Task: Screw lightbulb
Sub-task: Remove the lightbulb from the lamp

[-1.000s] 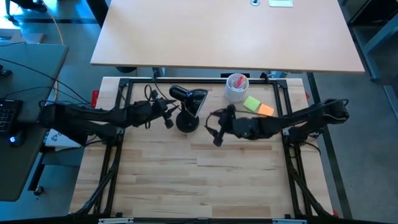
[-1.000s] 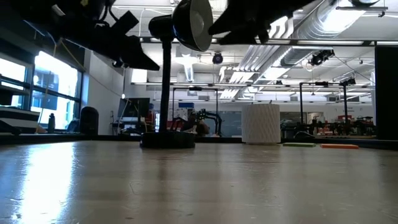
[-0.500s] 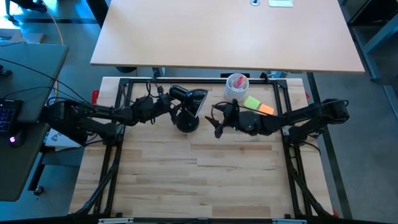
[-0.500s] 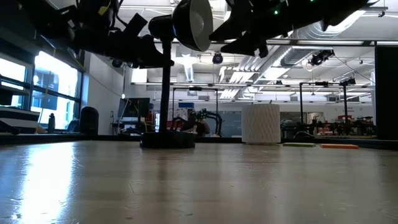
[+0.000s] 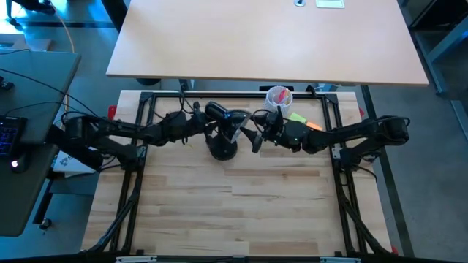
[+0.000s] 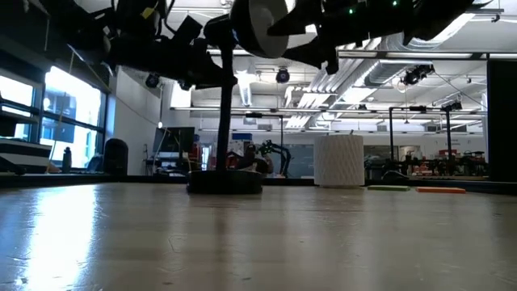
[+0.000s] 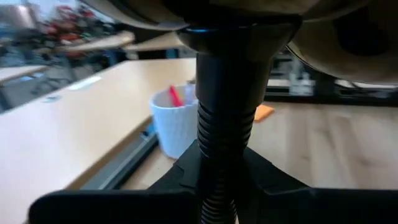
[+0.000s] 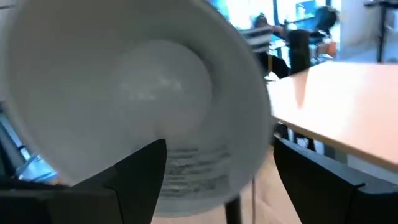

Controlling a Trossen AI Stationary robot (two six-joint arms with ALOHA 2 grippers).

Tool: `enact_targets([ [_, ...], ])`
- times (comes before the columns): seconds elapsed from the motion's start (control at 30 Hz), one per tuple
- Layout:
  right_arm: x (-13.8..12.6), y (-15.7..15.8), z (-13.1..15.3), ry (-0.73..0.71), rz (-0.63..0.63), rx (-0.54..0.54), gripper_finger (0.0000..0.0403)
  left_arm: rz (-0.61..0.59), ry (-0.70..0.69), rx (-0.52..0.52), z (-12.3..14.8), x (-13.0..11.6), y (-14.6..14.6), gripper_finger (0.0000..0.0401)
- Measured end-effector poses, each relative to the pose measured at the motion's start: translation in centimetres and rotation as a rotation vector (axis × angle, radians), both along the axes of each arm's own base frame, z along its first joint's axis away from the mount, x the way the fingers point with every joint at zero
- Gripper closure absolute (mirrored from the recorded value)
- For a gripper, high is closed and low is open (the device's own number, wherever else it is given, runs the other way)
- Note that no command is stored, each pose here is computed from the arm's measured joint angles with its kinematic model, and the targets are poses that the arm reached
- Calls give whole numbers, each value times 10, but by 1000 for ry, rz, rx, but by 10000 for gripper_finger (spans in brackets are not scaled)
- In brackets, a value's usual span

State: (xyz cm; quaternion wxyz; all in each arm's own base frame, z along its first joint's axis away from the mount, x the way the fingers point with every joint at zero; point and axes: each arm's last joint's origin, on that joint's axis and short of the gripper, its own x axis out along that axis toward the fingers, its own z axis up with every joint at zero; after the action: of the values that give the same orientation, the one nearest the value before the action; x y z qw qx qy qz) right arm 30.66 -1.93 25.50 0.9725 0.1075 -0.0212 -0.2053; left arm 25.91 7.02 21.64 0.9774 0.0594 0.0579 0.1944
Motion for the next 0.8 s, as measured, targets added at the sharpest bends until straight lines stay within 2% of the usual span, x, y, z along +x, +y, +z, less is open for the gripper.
enact_targets([
  [0.1, 0, 5, 1, 16, 20, -61, 107, -54, 33, -34, 6, 6, 0, 361],
  [0.27, 1, 9, 2, 42, 48, -164, 107, -62, 71, -62, 7, 8, -2, 361],
  [0.43, 1, 10, 5, -8, 53, -104, 107, -71, 82, -51, 6, 8, -2, 360],
  [0.53, 1, 12, 4, 0, 102, -130, 107, -73, 92, -41, 5, 7, -2, 352],
  [0.67, 0, 24, -1, 124, 128, -283, 107, -71, 103, -26, 5, 7, -2, 353],
  [0.8, -6, 37, -8, 331, 3, -460, 107, -62, 111, -30, 4, 7, -2, 354],
])
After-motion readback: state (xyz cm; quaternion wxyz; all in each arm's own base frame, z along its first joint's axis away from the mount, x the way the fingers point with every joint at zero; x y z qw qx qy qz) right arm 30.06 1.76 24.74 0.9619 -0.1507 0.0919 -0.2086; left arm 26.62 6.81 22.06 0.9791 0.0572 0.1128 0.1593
